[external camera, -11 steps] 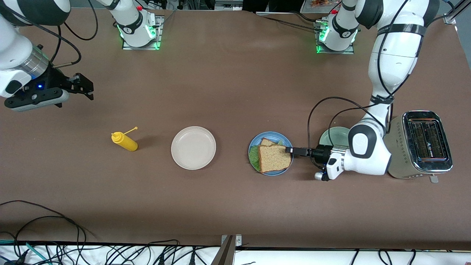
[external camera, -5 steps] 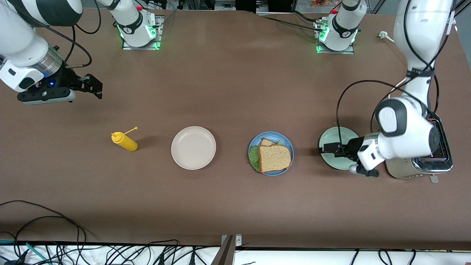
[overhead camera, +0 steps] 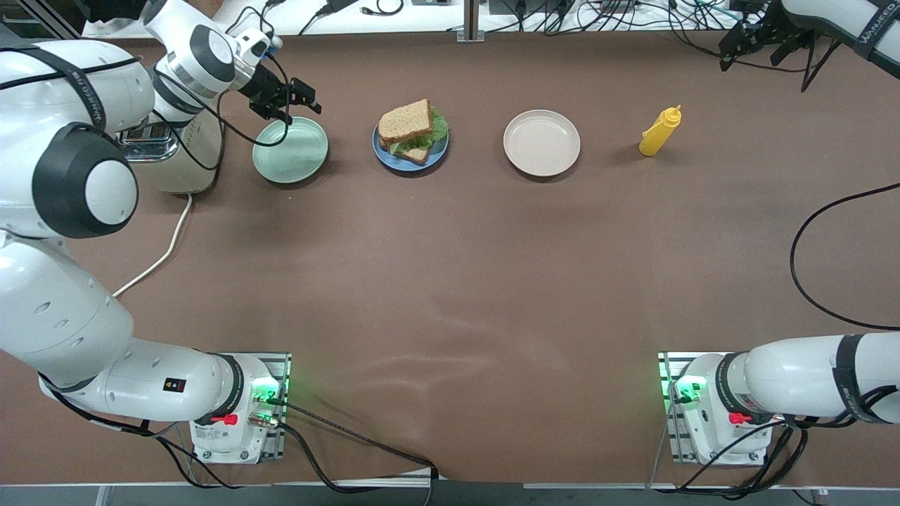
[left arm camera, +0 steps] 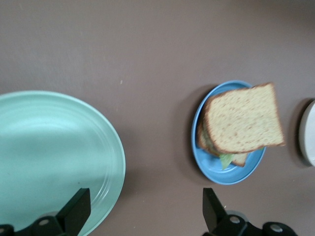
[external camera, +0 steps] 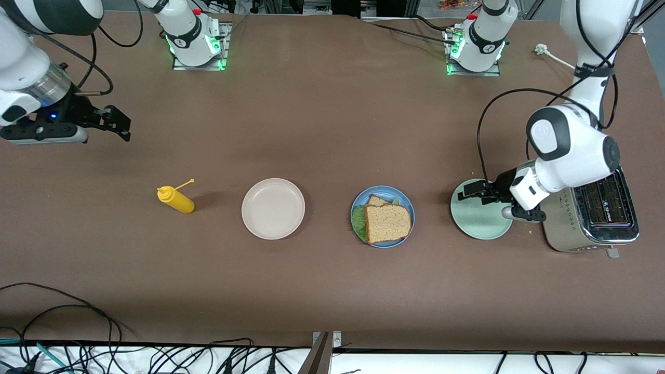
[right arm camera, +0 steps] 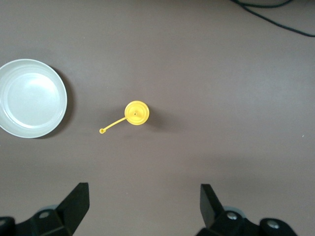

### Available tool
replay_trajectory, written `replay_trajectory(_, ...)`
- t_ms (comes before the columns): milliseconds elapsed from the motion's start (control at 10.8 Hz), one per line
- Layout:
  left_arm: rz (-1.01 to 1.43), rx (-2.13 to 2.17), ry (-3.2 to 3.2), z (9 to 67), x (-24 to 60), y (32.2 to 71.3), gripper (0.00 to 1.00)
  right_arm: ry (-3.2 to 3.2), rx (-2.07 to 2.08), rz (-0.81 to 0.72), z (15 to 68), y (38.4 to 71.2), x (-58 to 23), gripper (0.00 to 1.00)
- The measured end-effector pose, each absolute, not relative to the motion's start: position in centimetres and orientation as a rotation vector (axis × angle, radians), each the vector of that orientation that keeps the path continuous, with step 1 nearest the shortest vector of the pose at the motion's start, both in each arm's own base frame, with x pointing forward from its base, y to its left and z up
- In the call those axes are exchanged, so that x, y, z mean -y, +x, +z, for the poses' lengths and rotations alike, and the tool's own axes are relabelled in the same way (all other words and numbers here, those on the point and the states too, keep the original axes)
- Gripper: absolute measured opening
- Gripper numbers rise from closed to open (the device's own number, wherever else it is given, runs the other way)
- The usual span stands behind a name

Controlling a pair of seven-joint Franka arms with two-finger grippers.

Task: Make sandwich in blue plate with both arms

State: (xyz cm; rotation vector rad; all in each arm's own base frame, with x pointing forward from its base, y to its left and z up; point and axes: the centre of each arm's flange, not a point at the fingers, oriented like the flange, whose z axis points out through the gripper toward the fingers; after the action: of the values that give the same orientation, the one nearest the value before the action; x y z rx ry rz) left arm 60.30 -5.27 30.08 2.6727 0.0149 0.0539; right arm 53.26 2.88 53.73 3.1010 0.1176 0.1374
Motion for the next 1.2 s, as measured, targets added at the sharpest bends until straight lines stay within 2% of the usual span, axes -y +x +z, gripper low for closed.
replay_trajectory(369, 0.239, 0.245, 2.842, 39.8, 3.2, 59.7, 1.00, 3.093, -0.091, 0.281, 58.3, 53.9, -2.1, 1.00)
replay_trajectory(554, 0.271, 0.413, 2.935, 45.3, 2.6, 58.1, 1.00, 3.086, -0.107, 0.290, 59.8, 54.0, -0.1, 1.00)
replay_trajectory(1201, 0.080, 0.553, 3.118, 61.8, -0.1, 55.3, 1.00, 3.083, -0.154, 0.274, 60.0, 54.2, -0.9, 1.00)
